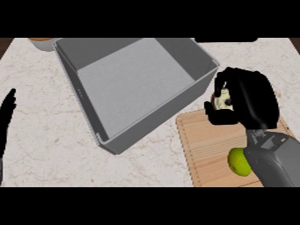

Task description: Pick the cupcake from the cutting board and place it in the cardboard box

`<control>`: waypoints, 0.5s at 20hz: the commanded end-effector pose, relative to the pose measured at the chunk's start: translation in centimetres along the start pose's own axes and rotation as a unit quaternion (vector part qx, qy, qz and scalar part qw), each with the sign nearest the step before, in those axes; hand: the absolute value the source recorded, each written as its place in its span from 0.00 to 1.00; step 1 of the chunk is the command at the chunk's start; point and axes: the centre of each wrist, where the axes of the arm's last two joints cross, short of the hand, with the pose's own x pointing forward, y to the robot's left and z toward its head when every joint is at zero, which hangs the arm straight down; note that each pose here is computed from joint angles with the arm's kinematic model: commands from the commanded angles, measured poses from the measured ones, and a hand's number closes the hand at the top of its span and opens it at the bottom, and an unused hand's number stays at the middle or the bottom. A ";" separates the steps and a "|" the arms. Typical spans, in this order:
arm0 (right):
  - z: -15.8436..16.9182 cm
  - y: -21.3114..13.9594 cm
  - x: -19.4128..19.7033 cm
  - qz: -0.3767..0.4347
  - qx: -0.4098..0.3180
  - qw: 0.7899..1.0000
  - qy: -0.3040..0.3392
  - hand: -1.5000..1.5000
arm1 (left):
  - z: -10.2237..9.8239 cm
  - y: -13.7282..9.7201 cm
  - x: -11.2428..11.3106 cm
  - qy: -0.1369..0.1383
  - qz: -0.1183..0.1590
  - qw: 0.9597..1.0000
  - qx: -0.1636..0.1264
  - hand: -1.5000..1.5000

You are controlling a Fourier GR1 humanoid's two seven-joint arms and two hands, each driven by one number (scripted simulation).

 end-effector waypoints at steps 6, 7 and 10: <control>-2.6 -3.2 8.1 -0.084 -0.016 0.995 -0.051 1.00 | -1.2 0.1 0.8 -0.016 -0.005 1.000 -0.007 0.50; -2.2 -4.1 8.8 -0.107 -0.008 0.993 -0.045 1.00 | -0.7 -1.6 -0.3 -0.016 0.003 1.000 -0.004 0.50; -4.8 -5.2 11.8 -0.141 -0.004 0.989 -0.042 1.00 | -1.8 -0.7 0.2 -0.015 -0.005 1.000 -0.007 0.50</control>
